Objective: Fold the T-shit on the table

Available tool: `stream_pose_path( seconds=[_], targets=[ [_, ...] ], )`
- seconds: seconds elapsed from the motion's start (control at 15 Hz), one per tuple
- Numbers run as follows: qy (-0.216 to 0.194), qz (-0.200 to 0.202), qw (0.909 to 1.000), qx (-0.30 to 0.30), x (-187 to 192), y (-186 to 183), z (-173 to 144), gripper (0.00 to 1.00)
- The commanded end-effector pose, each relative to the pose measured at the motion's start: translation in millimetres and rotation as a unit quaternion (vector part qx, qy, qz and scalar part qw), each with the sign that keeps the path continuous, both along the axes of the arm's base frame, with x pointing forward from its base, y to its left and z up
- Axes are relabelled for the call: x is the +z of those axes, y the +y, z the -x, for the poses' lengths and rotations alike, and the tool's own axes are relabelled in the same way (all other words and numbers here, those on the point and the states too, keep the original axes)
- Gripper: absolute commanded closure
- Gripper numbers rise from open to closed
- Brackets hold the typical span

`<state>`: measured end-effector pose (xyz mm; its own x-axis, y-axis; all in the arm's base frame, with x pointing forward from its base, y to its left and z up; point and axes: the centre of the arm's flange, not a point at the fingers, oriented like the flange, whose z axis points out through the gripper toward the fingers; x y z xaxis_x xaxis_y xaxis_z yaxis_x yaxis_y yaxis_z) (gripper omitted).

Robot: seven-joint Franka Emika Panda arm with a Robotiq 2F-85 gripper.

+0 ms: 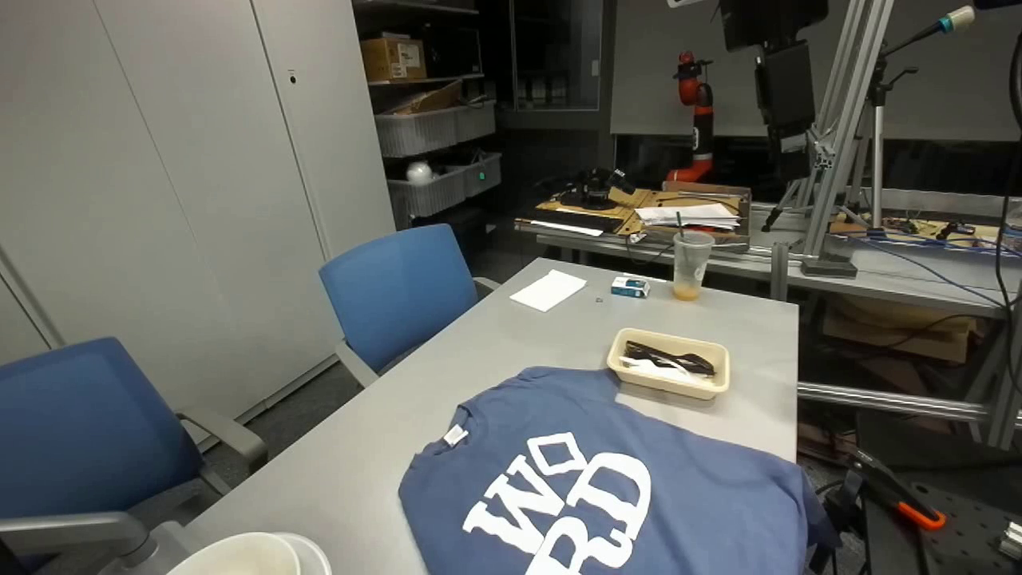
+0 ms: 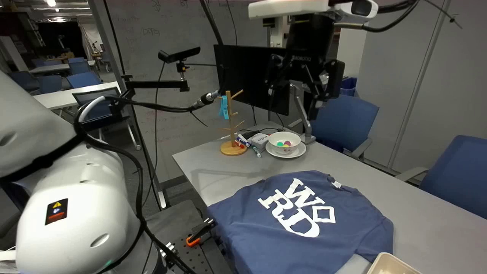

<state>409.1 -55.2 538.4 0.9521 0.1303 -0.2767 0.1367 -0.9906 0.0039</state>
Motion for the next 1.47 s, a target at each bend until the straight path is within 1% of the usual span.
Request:
stream_pose_path(
  seconds=[0.0, 0.4, 0.73, 0.8, 0.87, 0.93, 1.0, 1.07, 1.4],
  targets=[
    [0.000, 0.000, 1.0000, 0.000, 0, 0, 0, 0.00],
    [-0.001, 0.000, 1.0000, 0.001, 0, 0, 0, 0.00],
    [-0.026, 0.000, 0.9995, 0.018, -1, -1, -4, 0.00],
    [-0.039, 0.001, 0.9987, 0.031, 19, 18, -74, 0.00],
    [-0.053, 0.013, 0.9982, 0.024, 24, 23, -82, 0.00],
    [-0.046, 0.005, 0.9988, 0.016, 10, 11, -27, 0.00],
    [-0.048, 0.007, 0.9986, 0.019, 11, 15, -36, 0.00],
    [-0.044, 0.007, 0.9988, 0.021, 7, 16, -39, 0.00],
    [-0.043, 0.006, 0.9989, 0.015, 6, 11, -33, 0.00]
  ],
)
